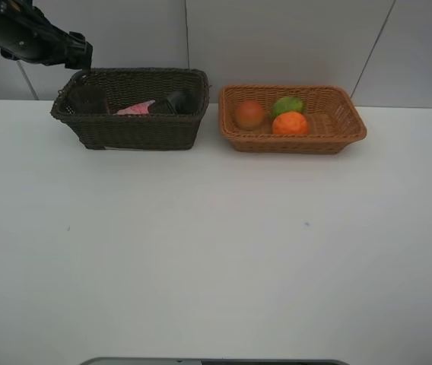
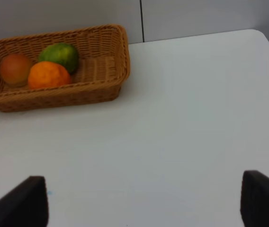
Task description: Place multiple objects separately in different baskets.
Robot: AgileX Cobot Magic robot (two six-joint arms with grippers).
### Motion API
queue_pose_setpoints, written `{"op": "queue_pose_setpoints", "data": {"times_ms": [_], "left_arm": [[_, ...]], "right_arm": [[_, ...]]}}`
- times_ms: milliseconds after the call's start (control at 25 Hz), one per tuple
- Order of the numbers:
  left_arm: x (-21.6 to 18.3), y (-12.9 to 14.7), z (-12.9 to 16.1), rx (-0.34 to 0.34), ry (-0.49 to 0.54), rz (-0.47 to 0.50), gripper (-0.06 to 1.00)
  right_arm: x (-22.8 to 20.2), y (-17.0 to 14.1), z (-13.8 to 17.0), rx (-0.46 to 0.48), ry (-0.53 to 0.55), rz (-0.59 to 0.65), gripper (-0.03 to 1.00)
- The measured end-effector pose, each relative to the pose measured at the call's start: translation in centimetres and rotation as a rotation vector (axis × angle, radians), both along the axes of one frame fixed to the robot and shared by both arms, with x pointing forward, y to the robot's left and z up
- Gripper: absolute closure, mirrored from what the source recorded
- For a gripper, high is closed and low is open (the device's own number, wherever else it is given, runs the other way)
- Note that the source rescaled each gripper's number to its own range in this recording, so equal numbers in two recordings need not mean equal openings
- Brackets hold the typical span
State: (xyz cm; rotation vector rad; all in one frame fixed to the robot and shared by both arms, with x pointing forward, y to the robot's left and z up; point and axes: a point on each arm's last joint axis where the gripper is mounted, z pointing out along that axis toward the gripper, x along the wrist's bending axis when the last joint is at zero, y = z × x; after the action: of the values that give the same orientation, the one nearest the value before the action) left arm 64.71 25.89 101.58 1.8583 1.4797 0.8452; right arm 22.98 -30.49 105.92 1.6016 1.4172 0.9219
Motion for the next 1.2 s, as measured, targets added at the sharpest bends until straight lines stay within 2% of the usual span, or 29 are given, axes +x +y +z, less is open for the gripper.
{"op": "queue_pose_setpoints", "data": {"times_ms": [240,520,840,1200], "left_arm": [[-4.2,-0.7,5.3,-0.028,-0.010,-0.002,-0.04],[-14.2,0.7,8.9,-0.107,-0.095,0.041,-0.04],[-26.2,2.3,8.1,-0.142,-0.125,0.052,-0.04],[-34.8,3.4,5.9,-0.159,-0.050,0.059,-0.04]], "right_arm": [[0.0,0.0,0.0,0.000,0.000,0.000,0.14],[0.0,0.0,0.0,0.000,0.000,0.000,0.14],[0.0,0.0,0.0,0.000,0.000,0.000,0.14],[0.0,0.0,0.0,0.000,0.000,0.000,0.14]]}}
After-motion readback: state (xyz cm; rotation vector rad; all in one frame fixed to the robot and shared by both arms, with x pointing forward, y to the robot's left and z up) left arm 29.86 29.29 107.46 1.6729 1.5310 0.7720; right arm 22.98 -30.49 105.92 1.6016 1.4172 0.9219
